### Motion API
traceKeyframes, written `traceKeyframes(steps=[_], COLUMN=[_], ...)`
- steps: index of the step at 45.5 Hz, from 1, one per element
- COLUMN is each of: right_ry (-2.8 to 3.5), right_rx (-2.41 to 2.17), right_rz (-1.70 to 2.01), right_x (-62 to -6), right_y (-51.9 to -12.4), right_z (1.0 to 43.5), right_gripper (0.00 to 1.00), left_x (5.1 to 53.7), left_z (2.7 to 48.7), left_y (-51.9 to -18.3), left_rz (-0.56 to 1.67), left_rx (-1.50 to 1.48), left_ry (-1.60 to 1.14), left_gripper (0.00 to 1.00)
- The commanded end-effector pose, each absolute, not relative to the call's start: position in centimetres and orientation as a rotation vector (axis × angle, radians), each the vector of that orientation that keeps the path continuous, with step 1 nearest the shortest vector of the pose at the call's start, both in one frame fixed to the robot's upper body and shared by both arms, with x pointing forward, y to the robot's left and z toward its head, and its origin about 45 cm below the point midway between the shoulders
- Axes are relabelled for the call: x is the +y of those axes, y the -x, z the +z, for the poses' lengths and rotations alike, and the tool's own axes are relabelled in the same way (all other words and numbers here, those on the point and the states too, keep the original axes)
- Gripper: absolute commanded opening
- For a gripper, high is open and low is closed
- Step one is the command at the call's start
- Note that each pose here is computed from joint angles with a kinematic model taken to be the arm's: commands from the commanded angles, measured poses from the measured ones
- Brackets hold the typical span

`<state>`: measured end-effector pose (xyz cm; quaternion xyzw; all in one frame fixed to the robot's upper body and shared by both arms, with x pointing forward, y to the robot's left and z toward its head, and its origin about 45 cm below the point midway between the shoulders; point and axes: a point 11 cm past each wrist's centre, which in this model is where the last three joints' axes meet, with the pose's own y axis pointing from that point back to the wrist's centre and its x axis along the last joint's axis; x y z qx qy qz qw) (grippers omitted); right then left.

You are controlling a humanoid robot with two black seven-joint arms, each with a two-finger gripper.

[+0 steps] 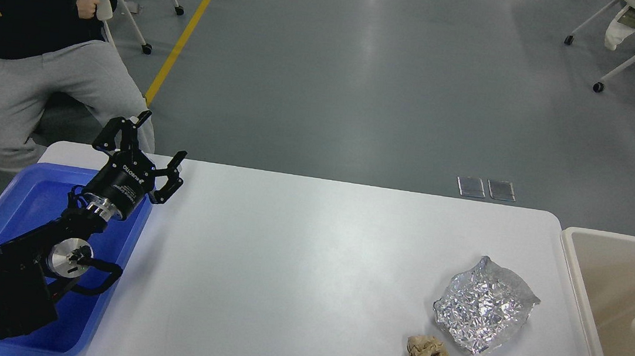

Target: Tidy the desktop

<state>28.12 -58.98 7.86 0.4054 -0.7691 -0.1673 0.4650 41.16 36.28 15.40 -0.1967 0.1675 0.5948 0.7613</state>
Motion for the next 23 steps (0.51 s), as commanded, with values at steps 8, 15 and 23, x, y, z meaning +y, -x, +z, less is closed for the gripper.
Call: traceKeyframes(steps=[8,15,23], right_ry=[-0.990,-0.992,-0.998], right_rx=[-1.887,-1.897,-1.901], right_rz=[-0.423,-0.444,-0.445], right_x=[-58.96,-58.64,-58.49], right_y=[-26.70,-26.46,-26.71], right_z=[6.71,6.24,6.29], right_gripper=[0.50,0.75,0.98], left_x=[36.30,36.30,36.30], left_z=[15.33,15.33,15.33], left_y=[-41.12,-41.12,-41.12], left_rz=[1.295,1.295,1.295], left_rx=[0.366,0.366,0.366], left_ry=[0.427,0.427,0.427], left_gripper=[1.00,1.00,1.00])
